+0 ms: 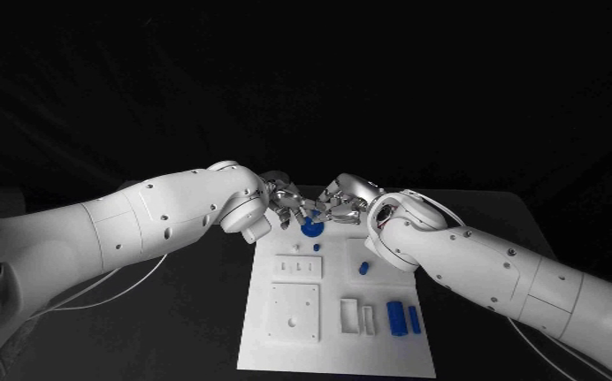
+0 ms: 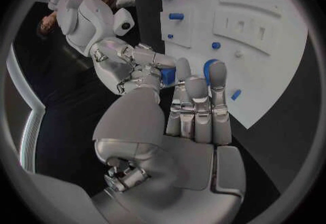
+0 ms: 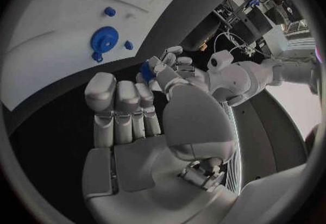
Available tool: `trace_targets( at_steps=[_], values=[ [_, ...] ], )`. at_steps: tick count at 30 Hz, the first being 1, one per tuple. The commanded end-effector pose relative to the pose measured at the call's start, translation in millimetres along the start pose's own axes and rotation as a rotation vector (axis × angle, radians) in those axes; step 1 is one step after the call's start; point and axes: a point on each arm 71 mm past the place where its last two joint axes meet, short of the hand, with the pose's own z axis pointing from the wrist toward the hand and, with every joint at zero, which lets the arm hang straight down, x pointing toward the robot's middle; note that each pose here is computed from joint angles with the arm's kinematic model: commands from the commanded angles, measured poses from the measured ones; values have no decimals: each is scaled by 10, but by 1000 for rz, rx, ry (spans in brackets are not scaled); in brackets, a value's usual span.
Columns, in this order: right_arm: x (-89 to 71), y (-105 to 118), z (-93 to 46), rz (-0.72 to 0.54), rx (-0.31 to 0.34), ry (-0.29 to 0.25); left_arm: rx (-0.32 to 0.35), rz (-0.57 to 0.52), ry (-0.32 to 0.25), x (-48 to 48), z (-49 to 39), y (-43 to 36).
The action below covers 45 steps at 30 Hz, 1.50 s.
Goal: Assemble the parts on the task board
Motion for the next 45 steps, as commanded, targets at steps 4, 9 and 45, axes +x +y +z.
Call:
trace_targets(
  at_steps=[4,9,45],
  values=[
    [35,30,1,-13,-11,25,5,9,21,30,8,-27],
    [42,29,1,-15,-10,29,6,5,19,25,13,-28],
    [-95,-326,-276,23,-57,43,-37,-18,-31,55,-91,181]
  ],
)
